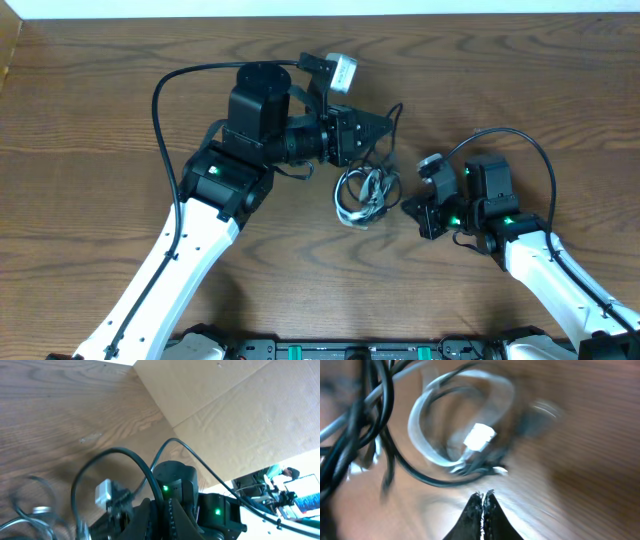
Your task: Untangle cables
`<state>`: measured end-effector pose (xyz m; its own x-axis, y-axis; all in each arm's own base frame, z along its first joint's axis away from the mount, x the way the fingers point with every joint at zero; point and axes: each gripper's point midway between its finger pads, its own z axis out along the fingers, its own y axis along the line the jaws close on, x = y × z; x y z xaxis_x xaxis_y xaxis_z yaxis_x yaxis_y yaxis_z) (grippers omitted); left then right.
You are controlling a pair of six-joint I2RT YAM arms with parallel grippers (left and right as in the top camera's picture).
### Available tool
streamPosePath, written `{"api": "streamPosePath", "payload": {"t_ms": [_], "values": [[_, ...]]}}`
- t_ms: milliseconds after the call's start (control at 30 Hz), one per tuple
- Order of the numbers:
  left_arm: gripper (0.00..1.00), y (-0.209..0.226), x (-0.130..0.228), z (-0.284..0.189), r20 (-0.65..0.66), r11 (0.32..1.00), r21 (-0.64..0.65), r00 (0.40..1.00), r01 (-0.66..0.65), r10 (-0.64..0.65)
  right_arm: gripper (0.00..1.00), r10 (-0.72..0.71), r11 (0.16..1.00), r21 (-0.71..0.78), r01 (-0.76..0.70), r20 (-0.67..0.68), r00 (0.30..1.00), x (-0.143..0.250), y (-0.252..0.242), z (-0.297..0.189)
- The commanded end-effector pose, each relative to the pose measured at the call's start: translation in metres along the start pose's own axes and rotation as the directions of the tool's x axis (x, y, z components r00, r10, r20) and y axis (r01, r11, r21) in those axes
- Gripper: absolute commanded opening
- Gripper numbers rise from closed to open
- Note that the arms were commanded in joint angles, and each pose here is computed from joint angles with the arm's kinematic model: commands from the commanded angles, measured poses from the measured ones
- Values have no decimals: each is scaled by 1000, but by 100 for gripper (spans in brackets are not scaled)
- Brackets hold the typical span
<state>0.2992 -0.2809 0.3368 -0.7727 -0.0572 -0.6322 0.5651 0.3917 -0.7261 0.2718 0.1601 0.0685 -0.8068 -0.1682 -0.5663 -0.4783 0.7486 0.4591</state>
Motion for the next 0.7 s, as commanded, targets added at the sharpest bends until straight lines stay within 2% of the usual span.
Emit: {"api": "streamPosePath", "payload": {"t_ms": [0,133,300,367,433,567,667], "values": [[7,-1,-14,-10,38,1000,-13,999,16,-15,2,158,962,219,-165,51,986,-5,-37,-5],[7,12,-10,-14,27,998,-47,999,45,-44,2,175,958,220,-183,55,983,-5,-38,-5],[7,34,-2,-21,14,986,-119,993,121,-120,8,214,947,225,-230,94,972,-12,-41,-7],[7,43,-1,-25,19,975,-152,987,162,-161,13,296,928,196,-317,126,947,-19,-40,-10],[7,52,1,-29,31,959,-180,975,221,-219,20,327,931,124,-342,129,936,-28,-29,-12],[7,60,-5,-36,74,927,-189,946,325,-316,38,311,951,-36,-309,108,944,-47,1,-17],[7,65,-9,-41,111,893,-187,912,410,-396,46,290,945,-184,-272,79,954,-58,29,-23]]}}
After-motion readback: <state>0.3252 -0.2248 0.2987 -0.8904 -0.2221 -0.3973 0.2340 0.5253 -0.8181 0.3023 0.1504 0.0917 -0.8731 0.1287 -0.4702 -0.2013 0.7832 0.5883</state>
